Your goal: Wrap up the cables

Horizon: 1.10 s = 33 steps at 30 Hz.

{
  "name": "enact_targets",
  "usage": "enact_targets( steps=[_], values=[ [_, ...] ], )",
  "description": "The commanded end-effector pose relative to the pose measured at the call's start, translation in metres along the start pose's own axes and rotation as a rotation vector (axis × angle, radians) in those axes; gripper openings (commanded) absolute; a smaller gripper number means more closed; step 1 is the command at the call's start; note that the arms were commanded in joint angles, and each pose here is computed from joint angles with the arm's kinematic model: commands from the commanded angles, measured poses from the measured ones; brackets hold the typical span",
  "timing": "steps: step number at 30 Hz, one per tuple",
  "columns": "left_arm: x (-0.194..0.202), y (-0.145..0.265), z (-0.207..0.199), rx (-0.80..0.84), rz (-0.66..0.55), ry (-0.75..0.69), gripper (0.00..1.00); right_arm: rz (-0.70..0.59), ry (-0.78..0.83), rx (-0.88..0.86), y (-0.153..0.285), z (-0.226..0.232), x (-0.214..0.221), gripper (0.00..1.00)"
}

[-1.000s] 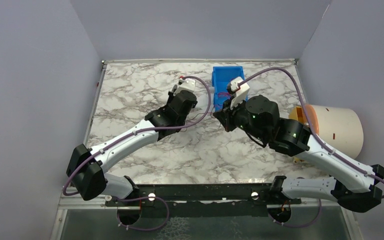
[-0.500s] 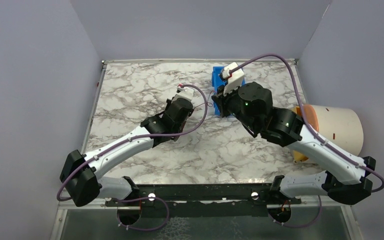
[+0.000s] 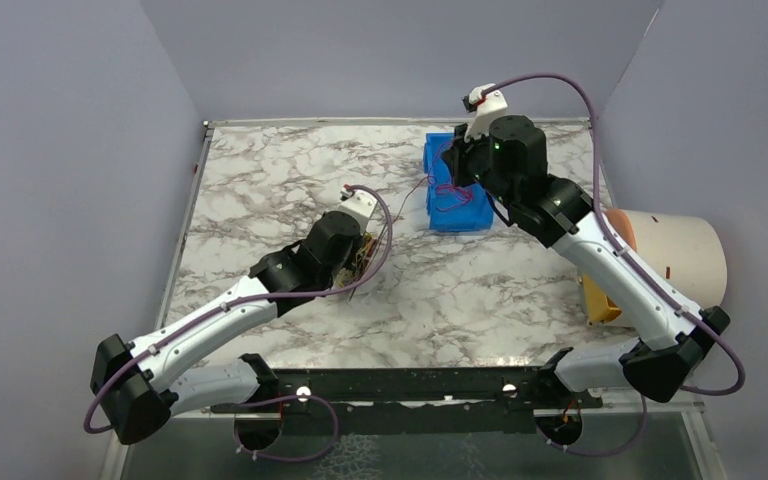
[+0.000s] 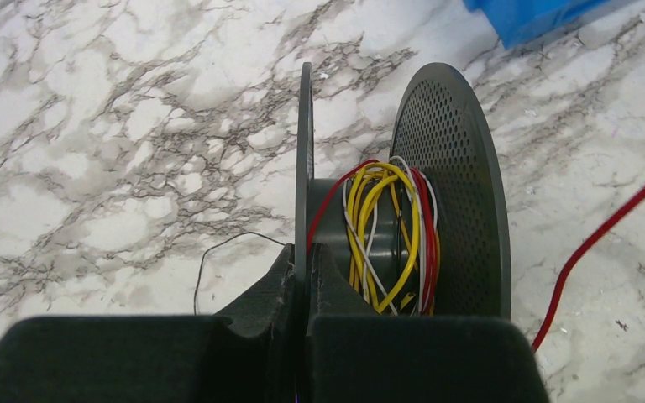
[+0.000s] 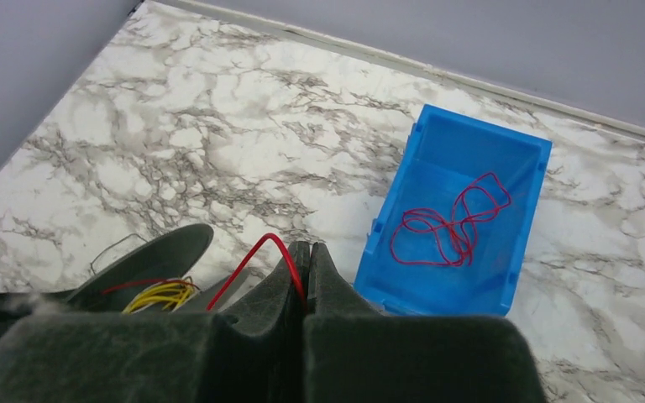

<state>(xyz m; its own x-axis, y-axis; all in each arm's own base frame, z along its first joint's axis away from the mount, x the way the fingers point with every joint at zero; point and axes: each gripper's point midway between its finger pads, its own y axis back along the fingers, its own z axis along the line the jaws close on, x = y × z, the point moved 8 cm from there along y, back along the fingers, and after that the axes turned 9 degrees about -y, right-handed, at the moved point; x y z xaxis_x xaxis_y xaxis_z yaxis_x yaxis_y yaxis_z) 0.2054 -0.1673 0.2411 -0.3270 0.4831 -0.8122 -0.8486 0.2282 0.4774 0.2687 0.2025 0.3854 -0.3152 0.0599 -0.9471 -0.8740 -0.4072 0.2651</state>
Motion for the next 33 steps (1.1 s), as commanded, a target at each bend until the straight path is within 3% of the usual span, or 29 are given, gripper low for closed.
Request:
enact_targets(
  steps=[1,20,33],
  values=[
    [-0.007,0.012,-0.004,0.117,-0.091,-0.018,0.00,-0.010,-0.088,-0.103,-0.023,0.000,-0.001,0.01],
    [0.017,0.008,-0.019,0.246,-0.037,-0.101,0.00,0.007,-0.177,-0.108,-0.066,-0.010,-0.012,0.01],
    [-0.012,0.048,-0.008,0.342,-0.199,-0.042,0.00,0.138,-0.340,0.056,-0.089,-0.071,0.071,0.01]
  ],
)
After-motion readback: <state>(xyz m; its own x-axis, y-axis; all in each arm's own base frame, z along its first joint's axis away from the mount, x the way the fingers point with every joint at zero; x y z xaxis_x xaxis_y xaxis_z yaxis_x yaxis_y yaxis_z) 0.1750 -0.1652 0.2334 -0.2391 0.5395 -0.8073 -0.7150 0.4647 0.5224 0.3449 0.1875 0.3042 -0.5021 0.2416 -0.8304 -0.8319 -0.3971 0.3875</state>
